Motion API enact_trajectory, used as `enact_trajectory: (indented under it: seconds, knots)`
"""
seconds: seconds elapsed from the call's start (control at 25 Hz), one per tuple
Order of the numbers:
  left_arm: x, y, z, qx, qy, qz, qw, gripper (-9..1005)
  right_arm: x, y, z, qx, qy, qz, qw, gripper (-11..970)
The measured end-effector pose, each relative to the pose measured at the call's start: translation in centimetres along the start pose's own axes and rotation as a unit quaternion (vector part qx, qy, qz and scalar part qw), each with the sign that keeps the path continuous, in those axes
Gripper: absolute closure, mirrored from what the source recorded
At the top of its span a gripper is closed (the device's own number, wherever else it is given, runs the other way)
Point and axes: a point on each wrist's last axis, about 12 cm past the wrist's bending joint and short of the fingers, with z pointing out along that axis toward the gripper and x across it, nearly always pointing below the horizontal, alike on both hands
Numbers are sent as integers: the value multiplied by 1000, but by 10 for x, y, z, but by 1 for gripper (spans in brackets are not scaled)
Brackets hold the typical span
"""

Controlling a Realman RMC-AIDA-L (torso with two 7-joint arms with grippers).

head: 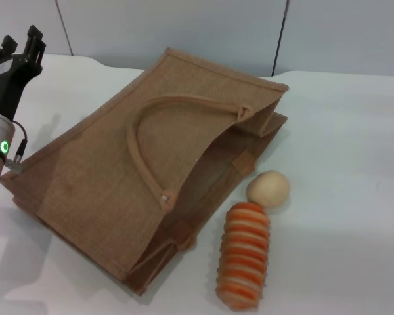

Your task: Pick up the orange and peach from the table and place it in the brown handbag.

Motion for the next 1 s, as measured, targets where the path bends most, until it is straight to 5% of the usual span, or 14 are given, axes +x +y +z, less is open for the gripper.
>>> enact_trajectory:
  seconds: [1.0]
  knots:
    - [1,-1,0,1,1,-1,1000,411,-2,0,-2,-2,-11,2,1000,294]
